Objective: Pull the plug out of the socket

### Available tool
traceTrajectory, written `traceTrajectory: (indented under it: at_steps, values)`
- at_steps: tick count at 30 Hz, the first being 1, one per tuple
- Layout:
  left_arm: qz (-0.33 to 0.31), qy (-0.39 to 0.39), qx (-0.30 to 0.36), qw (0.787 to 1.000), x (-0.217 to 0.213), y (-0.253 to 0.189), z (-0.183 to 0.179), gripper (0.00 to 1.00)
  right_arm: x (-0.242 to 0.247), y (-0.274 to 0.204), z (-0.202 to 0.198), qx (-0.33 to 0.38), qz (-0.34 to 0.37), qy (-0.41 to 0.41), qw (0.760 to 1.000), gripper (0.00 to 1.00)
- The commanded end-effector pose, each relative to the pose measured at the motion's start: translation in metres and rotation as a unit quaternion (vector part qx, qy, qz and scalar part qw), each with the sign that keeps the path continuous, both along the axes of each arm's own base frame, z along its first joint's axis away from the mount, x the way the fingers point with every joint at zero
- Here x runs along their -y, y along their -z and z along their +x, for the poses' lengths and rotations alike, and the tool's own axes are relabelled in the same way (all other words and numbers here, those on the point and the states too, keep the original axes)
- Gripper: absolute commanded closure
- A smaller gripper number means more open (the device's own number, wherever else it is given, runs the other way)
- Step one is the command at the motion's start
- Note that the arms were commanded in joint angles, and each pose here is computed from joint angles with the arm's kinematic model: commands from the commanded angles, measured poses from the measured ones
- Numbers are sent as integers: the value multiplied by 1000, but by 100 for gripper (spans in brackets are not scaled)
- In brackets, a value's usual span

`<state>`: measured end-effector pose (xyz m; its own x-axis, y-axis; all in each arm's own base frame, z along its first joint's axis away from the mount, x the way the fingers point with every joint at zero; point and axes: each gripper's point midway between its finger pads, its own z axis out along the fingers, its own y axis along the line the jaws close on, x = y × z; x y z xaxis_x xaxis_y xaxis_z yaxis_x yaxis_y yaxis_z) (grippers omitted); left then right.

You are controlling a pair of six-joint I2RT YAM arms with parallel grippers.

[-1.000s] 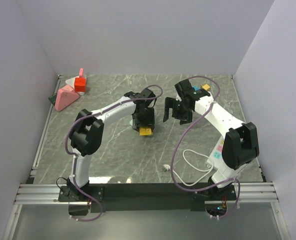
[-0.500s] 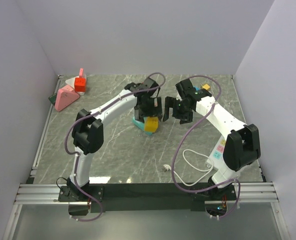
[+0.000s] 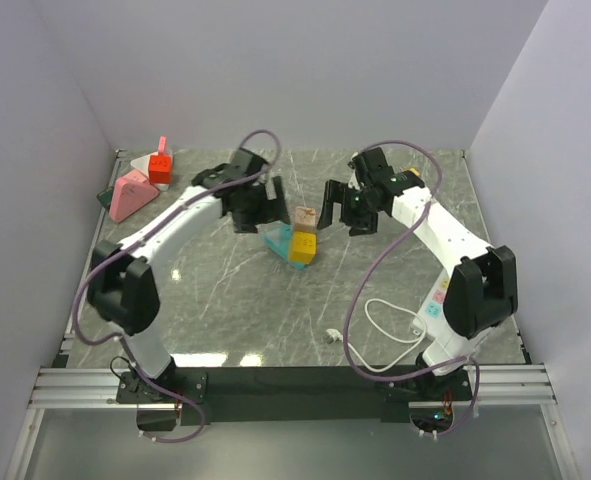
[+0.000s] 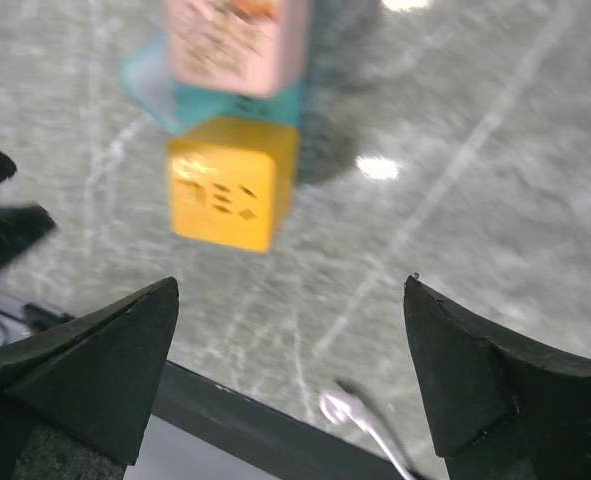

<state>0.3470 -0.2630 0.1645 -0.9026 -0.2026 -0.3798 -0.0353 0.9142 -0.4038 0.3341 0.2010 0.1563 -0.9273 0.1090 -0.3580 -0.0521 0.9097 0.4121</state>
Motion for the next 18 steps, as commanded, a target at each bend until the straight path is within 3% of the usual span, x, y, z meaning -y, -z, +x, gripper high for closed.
traceTrajectory:
  at_steps: [1,7,18]
  values:
    - [-41,3,77,996,-27,-17,28,3,-28,-23,32,50,60,-29,996,0]
    - [-38,37,85,995,-42,3,45,2,-46,-9,67,61,32,-41,997,0]
    - [-63,28,62,996,-39,33,30,2,-77,33,97,35,-34,-49,998,0]
